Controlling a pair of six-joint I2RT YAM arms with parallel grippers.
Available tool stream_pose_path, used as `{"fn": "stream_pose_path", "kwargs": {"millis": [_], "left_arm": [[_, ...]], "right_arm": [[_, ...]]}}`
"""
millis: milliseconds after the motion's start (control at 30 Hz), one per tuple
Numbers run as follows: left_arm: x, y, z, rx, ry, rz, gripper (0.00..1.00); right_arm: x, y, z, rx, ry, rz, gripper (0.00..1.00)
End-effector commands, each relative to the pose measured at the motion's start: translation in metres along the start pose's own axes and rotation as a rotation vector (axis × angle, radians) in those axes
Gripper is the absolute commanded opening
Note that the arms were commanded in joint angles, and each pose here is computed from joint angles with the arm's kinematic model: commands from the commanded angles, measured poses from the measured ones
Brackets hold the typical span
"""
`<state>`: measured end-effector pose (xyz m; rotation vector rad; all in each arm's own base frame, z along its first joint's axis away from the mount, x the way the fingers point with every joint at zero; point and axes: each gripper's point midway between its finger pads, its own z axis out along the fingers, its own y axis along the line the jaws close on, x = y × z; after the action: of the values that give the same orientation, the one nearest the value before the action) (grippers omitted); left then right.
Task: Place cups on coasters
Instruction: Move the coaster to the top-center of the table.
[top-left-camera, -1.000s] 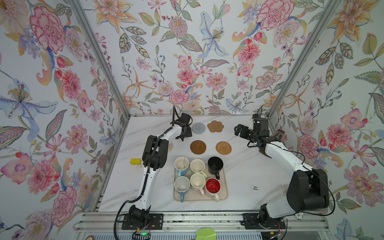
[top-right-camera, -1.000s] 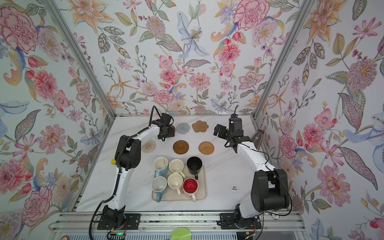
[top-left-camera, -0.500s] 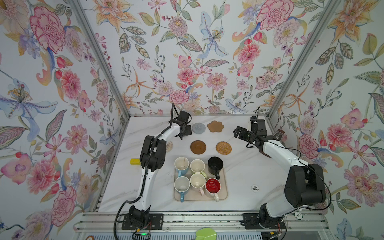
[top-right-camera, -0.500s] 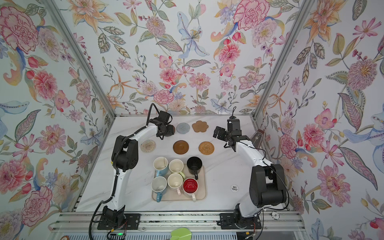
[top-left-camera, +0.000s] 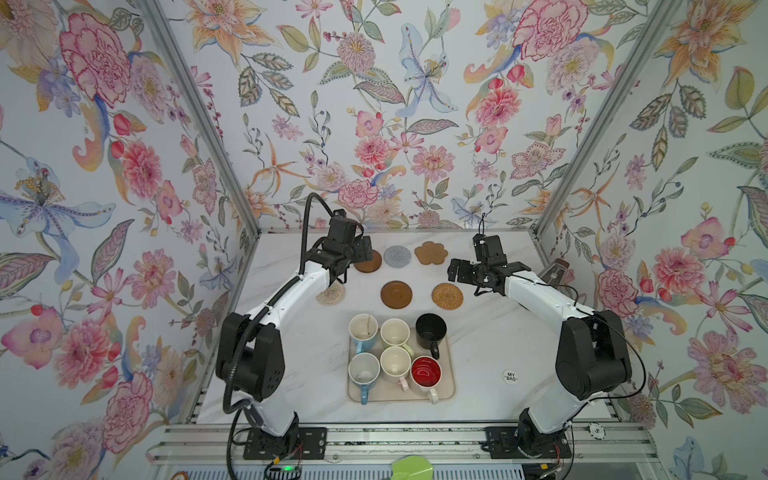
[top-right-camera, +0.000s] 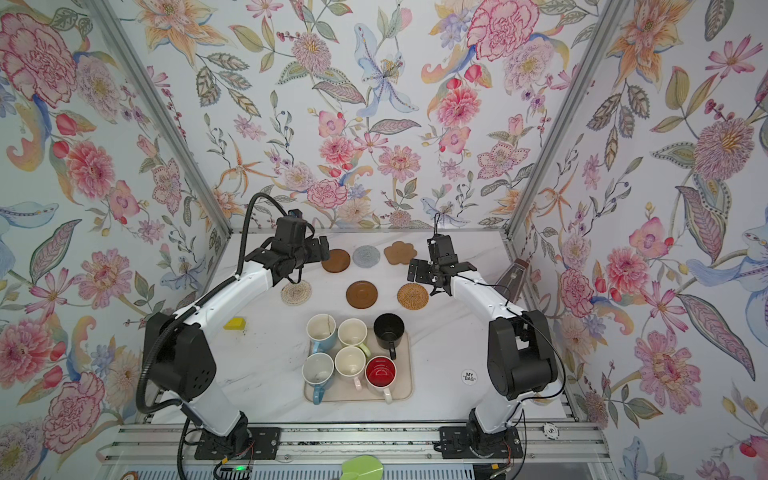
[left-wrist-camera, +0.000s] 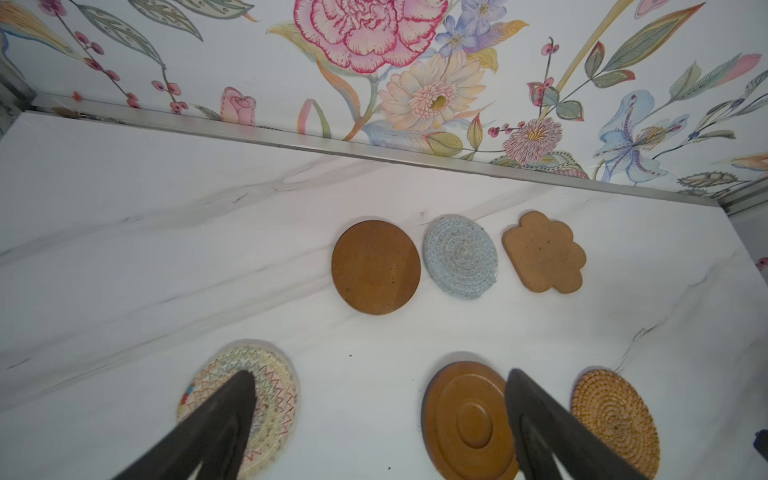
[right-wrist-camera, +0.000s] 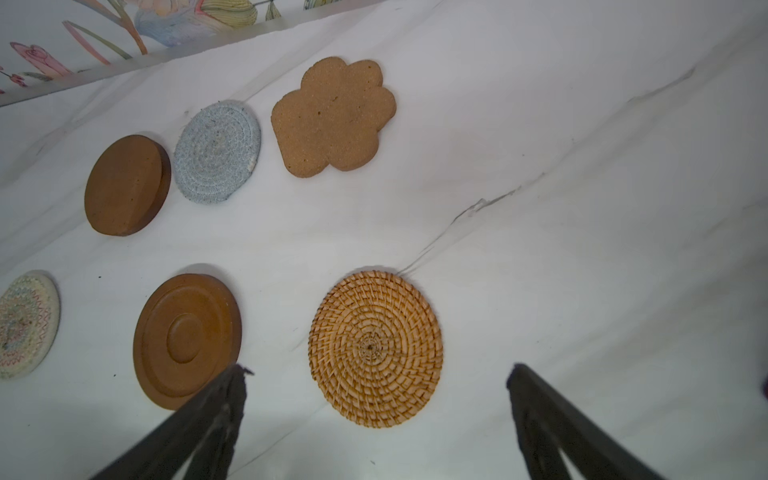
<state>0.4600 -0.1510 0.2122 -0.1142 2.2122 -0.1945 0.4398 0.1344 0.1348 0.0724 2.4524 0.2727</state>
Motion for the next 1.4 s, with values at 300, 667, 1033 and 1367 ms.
{"fn": "stream_pose_path", "kwargs": {"millis": [300,667,1033,1367], "left_arm": [[0.034,0.046,-0.024,-0.117,-0.110,-0.069,0.99],[0.034,0.062,-0.028,-0.163,-0.117,-0.085,0.99],[0.031,0.069,-0.029,-0.175,-0.118,-0.098,0.99],[0.033,0.073,-0.030,-0.184,-0.109,-0.106,0.99]], "right_arm": [[0.064,-0.002,0.043,0.098,0.190,-0.064,0.99],[0.084,-0.010,0.067,0.165,0.246,-0.095,0.99],[0.083,-0.015,0.083,0.200,0.243,-0.099,0.98],[0.065,-0.012,0.097,0.198,0.202,-0.102,0.93]]}}
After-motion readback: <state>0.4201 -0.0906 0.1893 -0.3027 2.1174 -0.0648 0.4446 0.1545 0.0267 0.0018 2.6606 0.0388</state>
